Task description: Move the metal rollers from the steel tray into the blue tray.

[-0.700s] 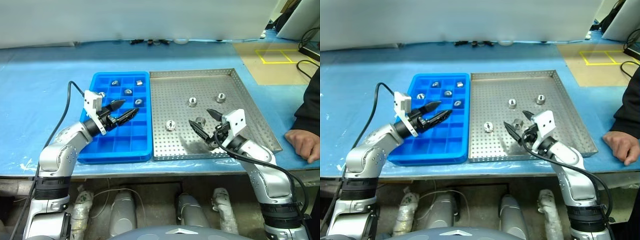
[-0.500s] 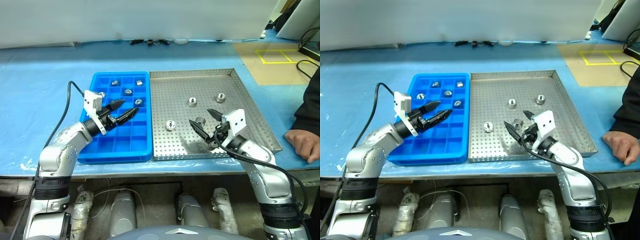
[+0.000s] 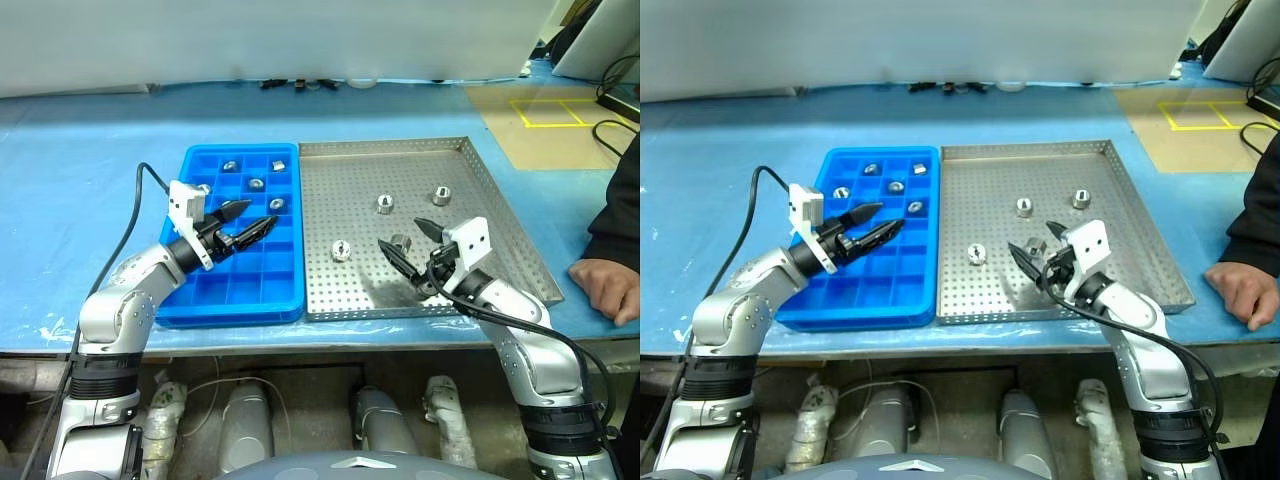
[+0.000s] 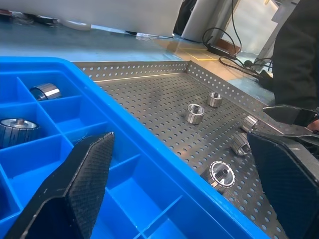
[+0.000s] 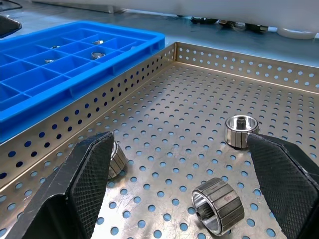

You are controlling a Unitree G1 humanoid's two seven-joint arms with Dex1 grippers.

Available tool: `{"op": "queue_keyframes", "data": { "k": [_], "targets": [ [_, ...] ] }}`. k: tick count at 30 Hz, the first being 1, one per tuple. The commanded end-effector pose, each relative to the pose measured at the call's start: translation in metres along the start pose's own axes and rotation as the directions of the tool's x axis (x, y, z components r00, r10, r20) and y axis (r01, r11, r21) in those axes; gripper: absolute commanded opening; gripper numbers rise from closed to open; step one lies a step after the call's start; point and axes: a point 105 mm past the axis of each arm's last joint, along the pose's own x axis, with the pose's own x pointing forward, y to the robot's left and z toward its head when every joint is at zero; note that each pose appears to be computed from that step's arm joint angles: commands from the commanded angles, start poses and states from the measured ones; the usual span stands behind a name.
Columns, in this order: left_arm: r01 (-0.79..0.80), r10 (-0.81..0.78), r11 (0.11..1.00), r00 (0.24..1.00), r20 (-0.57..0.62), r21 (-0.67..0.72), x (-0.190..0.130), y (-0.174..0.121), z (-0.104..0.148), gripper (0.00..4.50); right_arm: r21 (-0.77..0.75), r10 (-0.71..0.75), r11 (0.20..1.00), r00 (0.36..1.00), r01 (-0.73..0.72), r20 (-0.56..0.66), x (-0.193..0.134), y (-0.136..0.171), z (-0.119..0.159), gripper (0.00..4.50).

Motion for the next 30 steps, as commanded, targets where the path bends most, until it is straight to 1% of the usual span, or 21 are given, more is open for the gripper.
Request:
{"op": "queue_keyframes", "data": {
  "k": [1, 17, 20, 22, 25, 28, 30],
  "targets": [
    [0.017, -0.018, 1.0, 1.0, 0.018, 0.01, 0.001, -0.003, 0.006, 4.5, -0.033, 0.017, 0.999, 0.998, -0.016, 0.055, 0.0, 0.004, 0.02, 4.48],
    [0.016, -0.016, 1.0, 1.0, 0.008, 0.007, 0.001, -0.001, 0.006, 4.5, -0.036, 0.013, 0.999, 0.998, -0.011, 0.057, 0.001, 0.007, 0.025, 4.48],
    [0.011, -0.011, 1.0, 1.0, -0.002, 0.023, 0.01, 0.005, 0.014, 4.5, -0.035, 0.01, 0.999, 0.998, -0.008, 0.058, 0.002, 0.007, 0.025, 4.48],
    [0.04, -0.04, 0.999, 0.999, -0.015, 0.036, 0.02, 0.005, 0.022, 4.5, -0.035, 0.008, 0.999, 0.998, -0.006, 0.057, 0.002, 0.007, 0.025, 4.48],
    [0.155, -0.15, 0.982, 0.987, -0.058, 0.104, 0.046, -0.004, 0.033, 4.5, -0.032, -0.004, 0.999, 0.998, 0.006, 0.058, 0.002, 0.007, 0.024, 4.48],
    [0.295, -0.286, 0.947, 0.954, -0.087, 0.125, 0.072, -0.022, 0.042, 4.5, -0.027, -0.022, 0.999, 0.998, 0.024, 0.064, 0.001, 0.008, 0.023, 4.48],
    [0.375, -0.358, 0.916, 0.925, -0.129, 0.141, 0.086, -0.034, 0.041, 4.5, -0.022, -0.043, 0.999, 0.997, 0.044, 0.07, 0.0, 0.008, 0.023, 4.48]
  ]
}}
